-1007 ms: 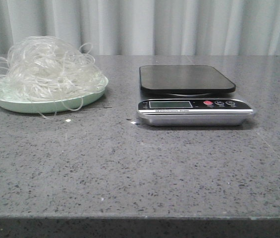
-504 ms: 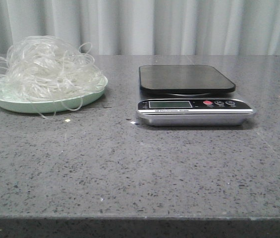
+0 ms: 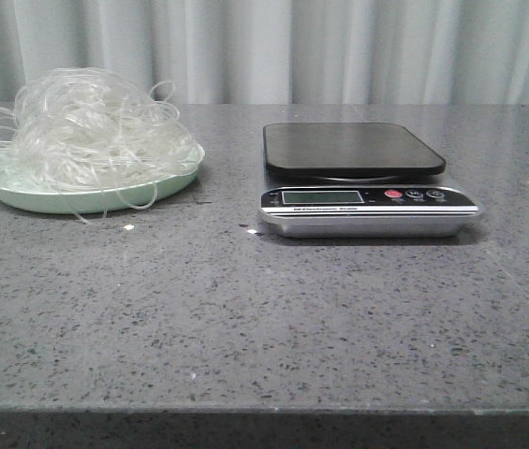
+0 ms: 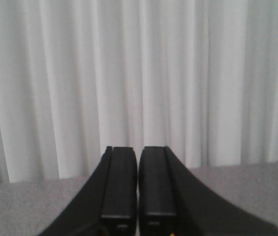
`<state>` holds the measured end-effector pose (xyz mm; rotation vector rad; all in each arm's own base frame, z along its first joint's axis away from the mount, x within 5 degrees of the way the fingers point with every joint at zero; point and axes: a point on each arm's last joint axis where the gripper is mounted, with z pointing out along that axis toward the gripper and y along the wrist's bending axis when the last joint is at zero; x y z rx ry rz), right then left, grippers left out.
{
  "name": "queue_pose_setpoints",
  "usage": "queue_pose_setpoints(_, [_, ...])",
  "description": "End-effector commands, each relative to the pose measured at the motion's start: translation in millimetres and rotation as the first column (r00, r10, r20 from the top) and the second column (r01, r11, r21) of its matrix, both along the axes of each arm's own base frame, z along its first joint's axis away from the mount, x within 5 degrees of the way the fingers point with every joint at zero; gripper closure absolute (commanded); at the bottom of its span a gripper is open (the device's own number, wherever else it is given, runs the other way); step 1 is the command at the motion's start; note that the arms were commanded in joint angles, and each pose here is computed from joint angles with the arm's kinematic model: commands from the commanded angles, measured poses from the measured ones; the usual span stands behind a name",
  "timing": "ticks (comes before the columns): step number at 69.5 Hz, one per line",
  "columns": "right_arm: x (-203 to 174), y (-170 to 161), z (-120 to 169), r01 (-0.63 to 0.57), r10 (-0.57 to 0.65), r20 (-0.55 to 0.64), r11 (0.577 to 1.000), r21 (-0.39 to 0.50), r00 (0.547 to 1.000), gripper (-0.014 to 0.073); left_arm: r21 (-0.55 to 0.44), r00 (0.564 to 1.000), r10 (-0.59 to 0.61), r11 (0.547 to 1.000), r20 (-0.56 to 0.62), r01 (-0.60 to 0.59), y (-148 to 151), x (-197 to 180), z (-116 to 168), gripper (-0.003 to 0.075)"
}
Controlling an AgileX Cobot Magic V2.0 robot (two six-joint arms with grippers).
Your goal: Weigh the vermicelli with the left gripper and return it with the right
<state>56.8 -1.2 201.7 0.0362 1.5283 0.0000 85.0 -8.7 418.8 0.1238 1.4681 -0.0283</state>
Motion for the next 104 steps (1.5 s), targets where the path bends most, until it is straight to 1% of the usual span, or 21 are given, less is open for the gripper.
queue_pose_setpoints(1, [-2.5,-1.2,10.3,0.017,-0.016,0.098,1.0,-0.005,0.995,0.0444,0.025,0.999,-0.035,0.999,-0.042,0.036,-6.2,25.0,14.1,0.0521])
queue_pose_setpoints(8, [-2.5,-1.2,10.3,0.017,-0.016,0.098,1.0,-0.005,0.995,0.0444,0.031,0.989,-0.07,0.997,-0.127,0.074,-13.6,46.8,12.6,0.042])
queue_pose_setpoints(15, [-2.5,-1.2,10.3,0.017,-0.016,0.098,1.0,-0.005,0.995,0.0444,0.043,0.963,-0.118,0.99,-0.241,0.132,-26.8,75.6,7.8,0.0259])
queue_pose_setpoints(20, [-2.5,-1.2,10.3,0.017,-0.016,0.098,1.0,-0.005,0.995,0.0444,0.043,0.943,-0.139,0.986,-0.303,0.16,-34.2,89.6,6.3,0.0202])
queue_pose_setpoints(23, [-2.5,-1.2,10.3,0.017,-0.016,0.098,1.0,-0.005,0.995,0.0444,0.047,0.913,-0.149,0.982,-0.38,0.181,-40.3,103.0,3.5,0.0155])
queue_pose_setpoints(30, [-2.5,-1.2,10.3,0.017,-0.016,0.098,1.0,-0.005,0.995,0.0444,0.025,0.856,-0.171,0.977,-0.487,0.21,-49.3,122.7,1.4,0.0111])
queue_pose_setpoints(33, [-2.5,-1.2,10.3,0.017,-0.016,0.098,1.0,-0.005,0.995,0.0444,0.011,0.813,-0.195,0.971,-0.548,0.24,-55.8,135.8,-0.2,0.0086])
queue_pose_setpoints(34, [-2.5,-1.2,10.3,0.017,-0.016,0.098,1.0,-0.005,0.995,0.0444,0.011,0.813,-0.195,0.971,-0.548,0.24,-55.8,135.8,-0.2,0.0086])
queue_pose_setpoints(35, [-2.5,-1.2,10.3,0.017,-0.016,0.098,1.0,-0.005,0.995,0.0444,0.01,0.789,-0.207,0.965,-0.578,0.261,-59.7,144.3,-1.4,0.0076])
queue_pose_setpoints(36, [-2.5,-1.2,10.3,0.017,-0.016,0.098,1.0,-0.005,0.995,0.0444,0.01,0.789,-0.207,0.965,-0.578,0.261,-59.7,144.3,-1.4,0.0076])
queue_pose_setpoints(39, [-2.5,-1.2,10.3,0.017,-0.016,0.098,1.0,-0.005,0.995,0.0444,0.006,0.739,-0.239,0.95,-0.63,0.313,-66.5,154.2,-4.7,0.0064])
queue_pose_setpoints(40, [-2.5,-1.2,10.3,0.017,-0.016,0.098,1.0,-0.005,0.995,0.0444,0.006,0.739,-0.239,0.95,-0.63,0.313,-66.5,154.2,-4.7,0.0064])
queue_pose_setpoints(41, [-2.5,-1.2,10.3,0.017,-0.016,0.098,1.0,-0.005,0.995,0.0444,-0.001,0.71,-0.257,0.941,-0.655,0.339,-70.3,160.0,-6.9,0.0064])
queue_pose_setpoints(42, [-2.5,-1.2,10.3,0.017,-0.016,0.098,1.0,-0.005,0.995,0.0444,-0.001,0.709,-0.257,0.941,-0.656,0.339,-70.8,162.0,-7.0,0.0064])
queue_pose_setpoints(43, [-2.5,-1.2,10.3,0.017,-0.016,0.098,1.0,-0.005,0.995,0.0444,-0.012,0.682,-0.277,0.931,-0.677,0.366,-74.3,165.5,-9.2,0.0064])
queue_pose_setpoints(46, [-2.5,-1.2,10.3,0.017,-0.016,0.098,1.0,-0.005,0.995,0.0444,-0.023,0.652,-0.294,0.921,-0.699,0.39,-78.4,172.9,-12.5,0.0064])
queue_pose_setpoints(49, [-2.5,-1.2,10.3,0.017,-0.016,0.098,1.0,-0.005,0.995,0.0444,-0.041,0.602,-0.322,0.901,-0.731,0.432,-84.5,181.6,-18.7,0.0064])
queue_pose_setpoints(55, [-2.5,-1.3,10.3,0.017,-0.016,0.098,1.0,-0.004,0.995,0.0444,-0.065,0.555,-0.344,0.886,-0.757,0.46,-91.5,196.9,-29.8,0.0064])
queue_pose_setpoints(67, [-2.5,-1.2,10.2,0.016,-0.016,0.097,1.0,-0.001,0.995,0.0444,-0.074,0.5,-0.333,0.881,-0.8,0.468,-97.5,219.0,-55.8,0.0064])
queue_pose_setpoints(81, [-2.4,-1.2,10.2,0.016,-0.016,0.096,1.0,-0.001,0.995,0.0444,-0.081,0.474,-0.315,0.889,-0.822,0.45,-101.9,241.0,-81.3,0.0064])
queue_pose_setpoints(104, [-2.4,-1.2,9.7,0.015,-0.015,0.091,1.0,0.0,0.996,0.0444,-0.101,0.403,-0.298,0.891,-0.866,0.442,-106.3,257.8,-112.0,0.0069])
